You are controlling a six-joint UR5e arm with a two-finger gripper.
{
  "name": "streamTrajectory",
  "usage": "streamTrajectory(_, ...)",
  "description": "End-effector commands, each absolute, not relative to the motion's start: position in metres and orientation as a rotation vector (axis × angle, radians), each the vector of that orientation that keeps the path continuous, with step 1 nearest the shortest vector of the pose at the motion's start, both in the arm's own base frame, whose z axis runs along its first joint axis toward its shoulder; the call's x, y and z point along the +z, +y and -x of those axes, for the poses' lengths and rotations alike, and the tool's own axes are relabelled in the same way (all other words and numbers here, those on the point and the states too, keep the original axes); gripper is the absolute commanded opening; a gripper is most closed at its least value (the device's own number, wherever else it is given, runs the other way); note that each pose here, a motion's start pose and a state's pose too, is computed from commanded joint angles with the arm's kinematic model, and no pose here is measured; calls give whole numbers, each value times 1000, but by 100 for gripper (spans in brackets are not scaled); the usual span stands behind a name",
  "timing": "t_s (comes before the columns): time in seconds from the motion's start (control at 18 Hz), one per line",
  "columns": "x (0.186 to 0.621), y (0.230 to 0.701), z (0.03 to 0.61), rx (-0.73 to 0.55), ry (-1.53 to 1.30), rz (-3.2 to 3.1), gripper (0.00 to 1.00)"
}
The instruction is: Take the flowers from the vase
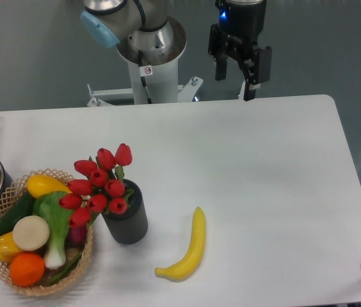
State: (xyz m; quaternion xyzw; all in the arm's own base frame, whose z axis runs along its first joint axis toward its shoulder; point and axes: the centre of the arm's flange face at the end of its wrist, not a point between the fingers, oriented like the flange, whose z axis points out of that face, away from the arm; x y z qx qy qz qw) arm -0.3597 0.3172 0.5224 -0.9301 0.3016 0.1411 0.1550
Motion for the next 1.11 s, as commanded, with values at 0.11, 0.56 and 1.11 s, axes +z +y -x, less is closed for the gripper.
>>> streamTrajectory(0.11, 522, 317, 359, 407, 871, 2664, 100)
streamTrajectory(0.56, 512, 317, 356, 388, 848, 2666, 100)
streamTrajectory(1.11, 487, 325, 346, 415, 594, 2631, 100)
